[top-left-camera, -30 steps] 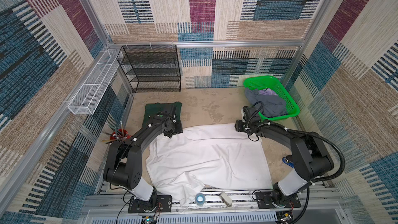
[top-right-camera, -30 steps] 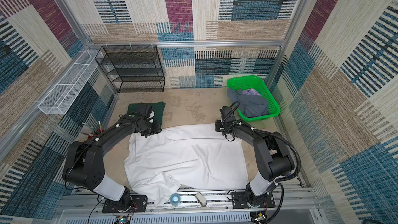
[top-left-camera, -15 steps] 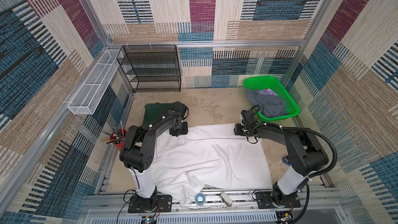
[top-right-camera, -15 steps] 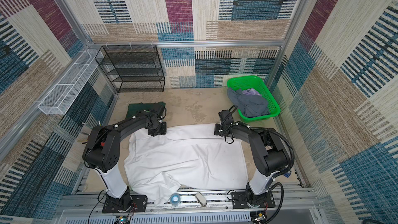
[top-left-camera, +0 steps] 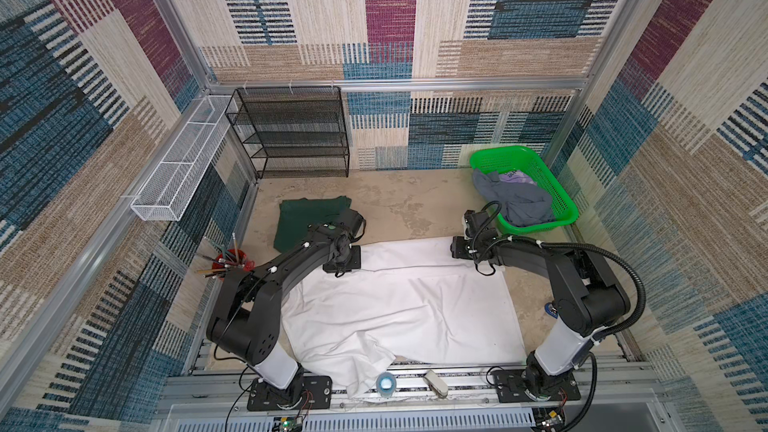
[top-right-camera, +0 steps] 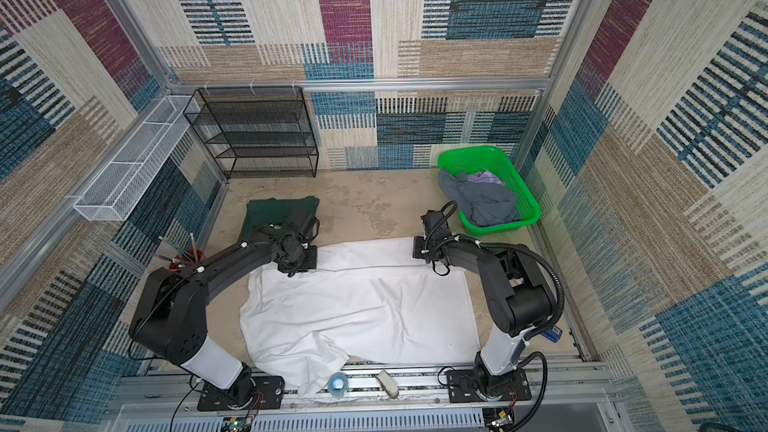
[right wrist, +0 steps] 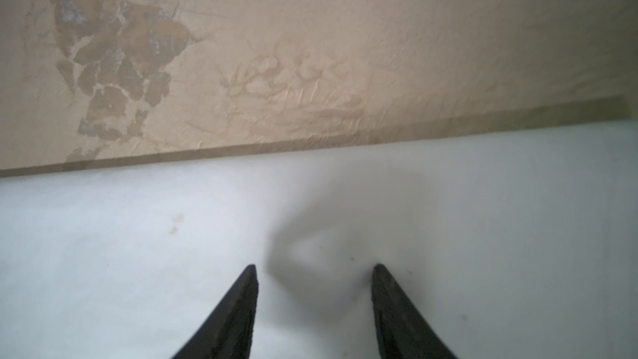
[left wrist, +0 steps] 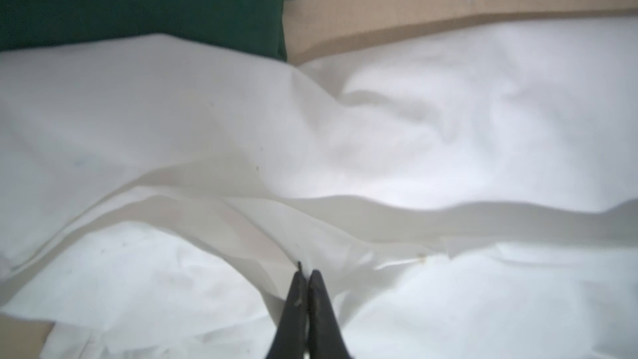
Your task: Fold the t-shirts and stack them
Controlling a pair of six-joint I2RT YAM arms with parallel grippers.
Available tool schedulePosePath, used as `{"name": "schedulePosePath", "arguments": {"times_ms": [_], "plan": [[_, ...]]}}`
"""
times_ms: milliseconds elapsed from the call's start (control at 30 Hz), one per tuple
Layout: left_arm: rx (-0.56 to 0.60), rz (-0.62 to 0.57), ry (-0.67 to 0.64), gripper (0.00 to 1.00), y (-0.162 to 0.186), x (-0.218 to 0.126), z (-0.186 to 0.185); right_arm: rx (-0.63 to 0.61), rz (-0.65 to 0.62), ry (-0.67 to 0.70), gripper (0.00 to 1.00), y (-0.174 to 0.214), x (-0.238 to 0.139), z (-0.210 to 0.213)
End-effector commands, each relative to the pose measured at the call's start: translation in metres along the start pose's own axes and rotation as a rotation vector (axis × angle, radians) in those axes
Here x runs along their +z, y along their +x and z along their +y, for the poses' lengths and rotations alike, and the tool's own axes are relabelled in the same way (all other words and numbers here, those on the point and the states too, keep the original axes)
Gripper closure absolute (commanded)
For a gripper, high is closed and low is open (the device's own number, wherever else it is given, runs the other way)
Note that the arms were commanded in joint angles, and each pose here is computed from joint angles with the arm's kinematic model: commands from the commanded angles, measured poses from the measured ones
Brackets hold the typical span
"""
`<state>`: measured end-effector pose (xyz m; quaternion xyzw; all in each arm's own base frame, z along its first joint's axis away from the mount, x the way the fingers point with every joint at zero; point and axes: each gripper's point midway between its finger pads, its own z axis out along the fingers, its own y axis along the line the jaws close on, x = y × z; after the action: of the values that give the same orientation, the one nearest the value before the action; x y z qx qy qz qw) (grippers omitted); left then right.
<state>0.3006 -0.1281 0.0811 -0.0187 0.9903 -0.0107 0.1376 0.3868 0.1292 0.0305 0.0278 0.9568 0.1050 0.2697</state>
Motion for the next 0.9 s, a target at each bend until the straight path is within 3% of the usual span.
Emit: {"name": "schedulePosePath", "arguments": {"times_ms": [0, 200, 267, 367, 467, 567, 633, 767, 867], "plan": [[-0.049, 0.028, -0.017, 1.0, 0.034, -0.015, 0.006, 0.004, 0.046, 0.011, 0.45, 0.014, 0.002, -0.004], [-0.111, 0.085, 0.093, 0.93, 0.102, -0.027, -0.006, 0.004, 0.049, 0.018, 0.45, 0.018, 0.004, -0.008], [-0.132, 0.094, 0.115, 0.84, 0.12, -0.033, -0.005, 0.008, 0.048, 0.015, 0.45, 0.019, 0.005, -0.009], [-0.148, 0.081, 0.185, 0.63, 0.131, -0.039, -0.008, 0.011, 0.049, 0.013, 0.45, 0.019, 0.005, -0.009], [-0.104, -0.018, 0.195, 0.53, 0.117, -0.049, -0.005, 0.01, 0.043, 0.018, 0.45, 0.015, 0.006, -0.009], [-0.083, -0.173, 0.098, 0.42, 0.083, -0.065, 0.013, 0.003, 0.048, 0.03, 0.45, 0.016, 0.007, -0.011], [-0.097, -0.234, 0.059, 0.4, 0.056, -0.069, 0.023, 0.004, 0.053, 0.032, 0.45, 0.017, 0.008, -0.012], [-0.156, -0.204, -0.017, 0.41, 0.014, -0.053, 0.051, 0.002, 0.056, 0.026, 0.46, 0.017, 0.005, -0.012], [-0.127, -0.154, -0.136, 0.4, -0.004, -0.041, 0.068, 0.002, 0.053, 0.02, 0.45, 0.017, 0.002, -0.011]]}}
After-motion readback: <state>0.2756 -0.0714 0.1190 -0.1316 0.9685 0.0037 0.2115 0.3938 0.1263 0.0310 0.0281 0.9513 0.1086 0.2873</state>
